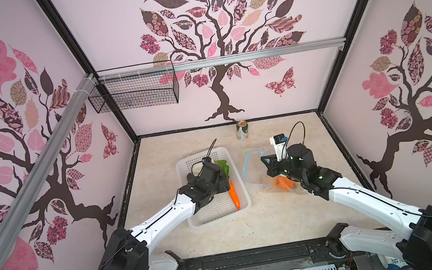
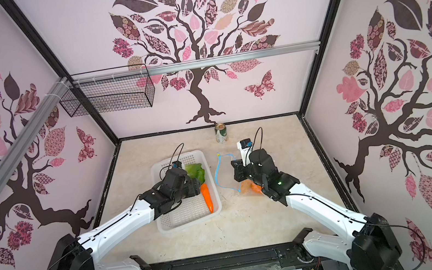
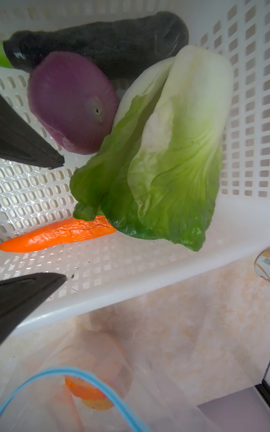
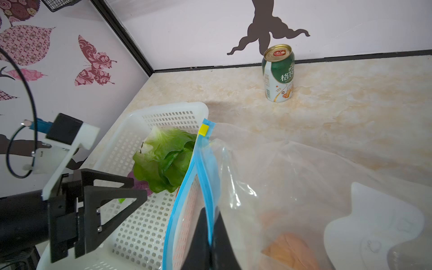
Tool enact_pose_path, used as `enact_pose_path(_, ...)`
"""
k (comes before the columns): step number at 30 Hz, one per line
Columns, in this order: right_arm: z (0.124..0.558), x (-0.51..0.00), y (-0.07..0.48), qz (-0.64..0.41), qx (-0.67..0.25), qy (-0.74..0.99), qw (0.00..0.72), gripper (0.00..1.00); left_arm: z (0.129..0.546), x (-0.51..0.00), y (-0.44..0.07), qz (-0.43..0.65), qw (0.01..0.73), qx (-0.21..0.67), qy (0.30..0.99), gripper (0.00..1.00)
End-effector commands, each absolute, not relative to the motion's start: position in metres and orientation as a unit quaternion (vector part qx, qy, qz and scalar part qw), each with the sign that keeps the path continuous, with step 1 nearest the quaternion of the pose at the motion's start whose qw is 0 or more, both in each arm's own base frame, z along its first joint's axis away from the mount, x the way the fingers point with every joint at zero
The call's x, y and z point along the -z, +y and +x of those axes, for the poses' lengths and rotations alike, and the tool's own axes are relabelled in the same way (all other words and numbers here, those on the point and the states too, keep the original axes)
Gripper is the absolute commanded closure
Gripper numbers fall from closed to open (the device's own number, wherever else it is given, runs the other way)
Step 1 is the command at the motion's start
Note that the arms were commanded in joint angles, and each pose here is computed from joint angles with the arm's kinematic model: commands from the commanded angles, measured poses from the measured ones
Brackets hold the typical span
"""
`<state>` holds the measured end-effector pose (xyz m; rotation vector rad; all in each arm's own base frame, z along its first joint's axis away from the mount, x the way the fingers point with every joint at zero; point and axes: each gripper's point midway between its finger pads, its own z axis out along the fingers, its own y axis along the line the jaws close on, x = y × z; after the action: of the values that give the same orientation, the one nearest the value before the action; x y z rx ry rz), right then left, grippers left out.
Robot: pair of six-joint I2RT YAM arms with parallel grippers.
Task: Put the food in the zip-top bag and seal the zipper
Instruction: 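Move the left gripper back to the basket and grasp the orange carrot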
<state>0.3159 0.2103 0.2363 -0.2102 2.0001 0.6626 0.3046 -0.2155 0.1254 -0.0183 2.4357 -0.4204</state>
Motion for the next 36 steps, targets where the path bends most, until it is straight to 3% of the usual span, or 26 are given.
enact_pose_path(1, 0.314, -0.242, 0.208, -0.089, -0.271, 0.817, 0.501, 1.00, 0.306, -0.112, -0.227, -0.013, 0.313, 0.181, 0.932, 0.28)
enact_pose_path(28, 0.314, -0.243, 0.203, -0.088, -0.257, 0.817, 0.509, 1.00, 0.333, -0.037, -0.257, 0.018, 0.237, 0.131, 0.963, 0.34)
enact_pose_path(36, 0.315, -0.243, 0.204, -0.088, -0.257, 0.817, 0.508, 1.00, 0.329, -0.035, -0.254, 0.023, 0.233, 0.126, 0.964, 0.51)
